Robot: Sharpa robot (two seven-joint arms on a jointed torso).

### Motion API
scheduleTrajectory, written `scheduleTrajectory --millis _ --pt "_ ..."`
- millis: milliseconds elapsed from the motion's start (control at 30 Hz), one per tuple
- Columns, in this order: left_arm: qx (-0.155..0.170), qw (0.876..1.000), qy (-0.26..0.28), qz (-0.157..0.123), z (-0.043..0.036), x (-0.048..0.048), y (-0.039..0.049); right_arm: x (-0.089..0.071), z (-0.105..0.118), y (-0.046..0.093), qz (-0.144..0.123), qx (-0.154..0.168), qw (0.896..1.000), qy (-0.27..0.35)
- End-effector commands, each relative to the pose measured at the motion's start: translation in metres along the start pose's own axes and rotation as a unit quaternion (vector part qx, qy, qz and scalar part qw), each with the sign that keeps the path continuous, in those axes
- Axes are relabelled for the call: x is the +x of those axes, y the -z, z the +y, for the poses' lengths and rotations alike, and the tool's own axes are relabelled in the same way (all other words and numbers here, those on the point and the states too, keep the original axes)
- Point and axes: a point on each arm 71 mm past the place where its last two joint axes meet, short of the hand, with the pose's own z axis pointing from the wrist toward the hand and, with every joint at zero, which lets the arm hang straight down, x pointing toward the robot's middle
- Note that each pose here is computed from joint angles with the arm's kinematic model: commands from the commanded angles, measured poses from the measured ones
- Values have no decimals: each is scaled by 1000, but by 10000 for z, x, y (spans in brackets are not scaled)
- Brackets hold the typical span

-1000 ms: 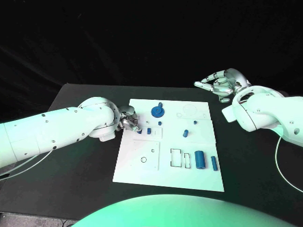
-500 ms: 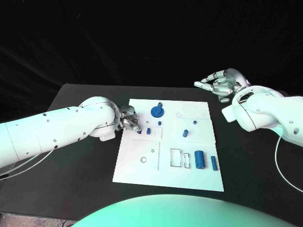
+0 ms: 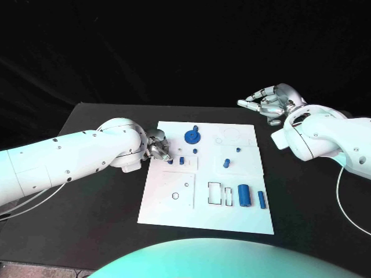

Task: Assemble the parts on the task board

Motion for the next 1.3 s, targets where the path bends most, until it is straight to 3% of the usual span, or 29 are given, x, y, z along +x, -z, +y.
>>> scheduleTrajectory --millis 33,1300 --pt "0 1000 -6 30 -13 106 -17 9 11 1 5 -8 1000 5" --pt "-6 1000 9 17 29 69 -40 3 9 0 2 -8 1000 3"
